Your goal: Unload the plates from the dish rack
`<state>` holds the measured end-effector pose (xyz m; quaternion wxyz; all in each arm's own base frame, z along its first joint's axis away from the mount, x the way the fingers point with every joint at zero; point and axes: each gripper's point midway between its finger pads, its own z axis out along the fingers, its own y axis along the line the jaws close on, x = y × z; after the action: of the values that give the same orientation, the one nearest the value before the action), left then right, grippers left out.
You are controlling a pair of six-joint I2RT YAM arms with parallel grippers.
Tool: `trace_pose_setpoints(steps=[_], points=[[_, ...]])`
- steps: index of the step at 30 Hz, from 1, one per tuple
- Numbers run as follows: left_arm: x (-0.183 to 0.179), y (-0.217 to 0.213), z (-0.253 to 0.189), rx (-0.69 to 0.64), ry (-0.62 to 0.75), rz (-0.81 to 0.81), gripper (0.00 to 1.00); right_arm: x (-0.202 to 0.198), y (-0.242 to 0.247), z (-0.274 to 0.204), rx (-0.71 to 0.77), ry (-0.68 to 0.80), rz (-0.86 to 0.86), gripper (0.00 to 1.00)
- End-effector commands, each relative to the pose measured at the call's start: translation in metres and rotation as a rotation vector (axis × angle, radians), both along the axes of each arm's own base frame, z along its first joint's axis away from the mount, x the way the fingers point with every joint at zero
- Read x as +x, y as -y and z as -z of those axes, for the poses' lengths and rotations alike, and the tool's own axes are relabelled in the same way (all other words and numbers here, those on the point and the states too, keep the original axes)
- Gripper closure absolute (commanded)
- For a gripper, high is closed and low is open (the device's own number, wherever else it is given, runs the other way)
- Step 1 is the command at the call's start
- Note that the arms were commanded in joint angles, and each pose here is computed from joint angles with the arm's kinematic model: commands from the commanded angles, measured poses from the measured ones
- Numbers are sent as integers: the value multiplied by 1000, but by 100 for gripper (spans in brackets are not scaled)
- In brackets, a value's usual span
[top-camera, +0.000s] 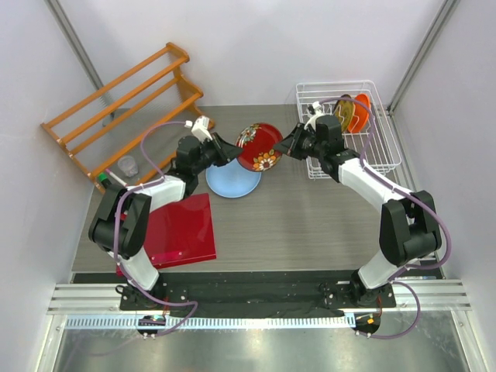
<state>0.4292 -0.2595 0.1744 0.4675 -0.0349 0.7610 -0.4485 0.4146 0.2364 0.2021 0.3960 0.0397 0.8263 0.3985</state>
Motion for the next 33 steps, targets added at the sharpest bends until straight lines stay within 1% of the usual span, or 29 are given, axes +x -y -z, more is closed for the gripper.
trace_pose_setpoints(steps=[1,3,10,11,12,14,15,22,23,25,26,33], points=[[3,-6,-2,25,25,-23,93,0,-21,-62,128,154,-76,99],[2,-4,-2,27,24,-14,100,0,-22,-61,134,151,-83,99],[0,-1,-2,30,36,12,100,0,-30,-56,153,129,-123,98],[0,-2,-2,36,35,10,100,0,-31,-54,155,127,-126,93],[0,-4,-2,45,41,0,100,0,-31,-54,155,125,-126,82],[-1,-8,-3,56,40,-17,100,2,-31,-52,155,121,-123,72],[-1,-10,-3,66,40,-24,100,3,-31,-51,154,120,-120,63],[1,-30,-1,162,43,-109,100,11,-31,-42,131,104,-110,58],[2,-33,-5,167,50,-123,100,12,-31,-40,128,98,-109,57],[1,-38,-1,192,37,-144,100,14,-29,-36,116,91,-96,51],[2,-41,-2,209,43,-151,100,15,-28,-35,104,96,-90,50],[2,-51,2,238,33,-186,100,20,-27,-28,84,85,-82,48]])
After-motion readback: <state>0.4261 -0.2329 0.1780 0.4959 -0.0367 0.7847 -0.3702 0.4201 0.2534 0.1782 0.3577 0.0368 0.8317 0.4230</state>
